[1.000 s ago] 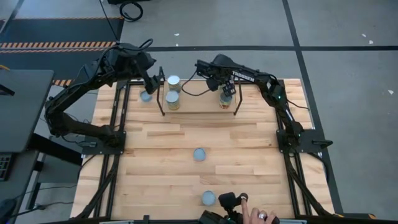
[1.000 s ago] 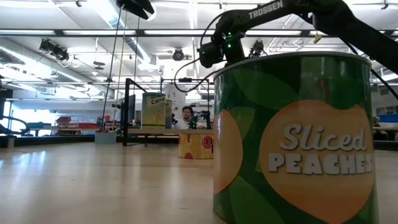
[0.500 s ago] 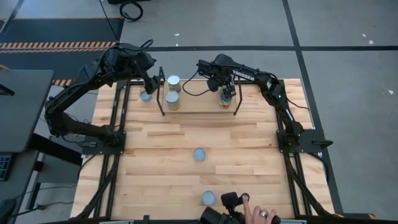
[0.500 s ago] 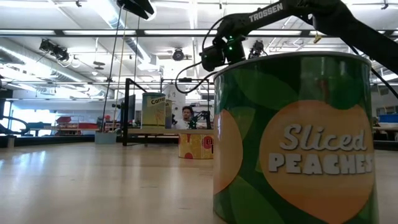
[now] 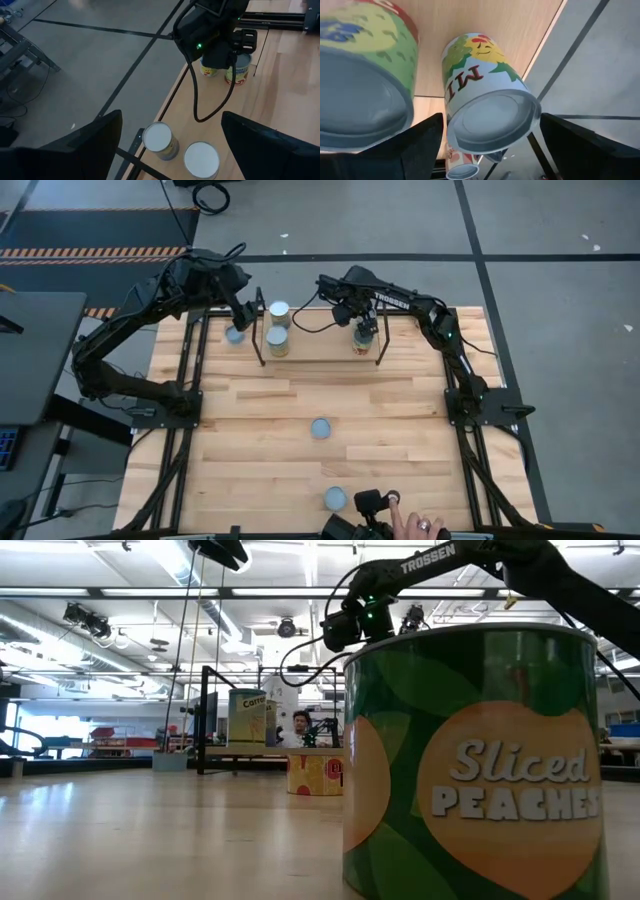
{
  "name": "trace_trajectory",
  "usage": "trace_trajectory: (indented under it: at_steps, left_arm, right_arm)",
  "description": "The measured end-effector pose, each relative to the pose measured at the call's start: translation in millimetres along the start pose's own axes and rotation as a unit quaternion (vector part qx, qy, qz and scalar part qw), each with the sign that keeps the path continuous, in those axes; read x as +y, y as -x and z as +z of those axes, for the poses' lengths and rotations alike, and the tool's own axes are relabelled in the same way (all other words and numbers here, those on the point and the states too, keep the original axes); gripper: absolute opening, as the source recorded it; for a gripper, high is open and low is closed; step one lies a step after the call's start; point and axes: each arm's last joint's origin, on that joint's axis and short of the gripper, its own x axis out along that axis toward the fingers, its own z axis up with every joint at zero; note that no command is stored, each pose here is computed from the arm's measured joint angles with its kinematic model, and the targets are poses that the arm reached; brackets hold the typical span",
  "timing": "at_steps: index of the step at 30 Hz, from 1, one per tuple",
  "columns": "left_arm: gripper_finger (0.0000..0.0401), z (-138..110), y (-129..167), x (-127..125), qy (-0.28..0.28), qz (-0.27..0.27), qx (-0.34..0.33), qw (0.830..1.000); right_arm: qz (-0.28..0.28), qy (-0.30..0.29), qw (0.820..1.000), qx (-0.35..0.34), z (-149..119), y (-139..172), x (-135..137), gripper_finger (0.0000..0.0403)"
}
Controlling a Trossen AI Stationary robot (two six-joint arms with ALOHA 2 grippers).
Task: Pick and place cans onto a shelf
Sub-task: Put the white can on the shelf aligned with the light green can
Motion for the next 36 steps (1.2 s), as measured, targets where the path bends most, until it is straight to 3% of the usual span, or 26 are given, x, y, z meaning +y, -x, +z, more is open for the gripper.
trace_trajectory:
  at_steps: [7,12,17,20,25,30,33,36]
  left_arm:
    - [0.0347,0.4,0.0,0.1,0.004,0.001,-0.002,1.0]
    - [0.0347,2.3,0.0,0.6,0.005,0.003,-0.012,1.0]
    - [0.0347,4.5,0.1,1.2,0.007,0.006,-0.023,1.0]
    - [0.0347,4.9,0.1,1.3,0.012,0.007,-0.025,1.0]
    - [0.0347,4.9,0.1,1.3,0.028,0.006,-0.025,0.999]
    - [0.0347,4.9,0.1,1.3,0.035,0.006,-0.025,0.999]
    - [0.0347,4.9,0.1,1.4,0.04,0.007,-0.025,0.999]
    - [0.0347,5.7,0.2,1.6,0.044,0.009,-0.03,0.999]
  right_arm:
    - [-0.003,-0.015,1.0,-0.002,2.9,4.5,4.8,0.0341]
    - [-0.024,-0.028,0.999,-0.023,-6.3,25.7,8.5,0.0341]
    - [-0.051,-0.108,0.991,-0.064,-27.8,55.4,9.6,0.0339]
    - [-0.019,-0.194,0.975,-0.107,-42.7,65.8,7.1,0.0324]
    - [0.077,-0.364,0.913,-0.165,-59.5,60.0,-10.0,0.0241]
    - [0.141,-0.433,0.874,-0.17,-65.1,41.7,-18.6,0.0094]
    - [0.166,-0.436,0.866,-0.181,-61.8,29.4,-20.8,0.0017]
    - [0.152,-0.442,0.868,-0.166,-57.4,15.0,-20.0,0.0018]
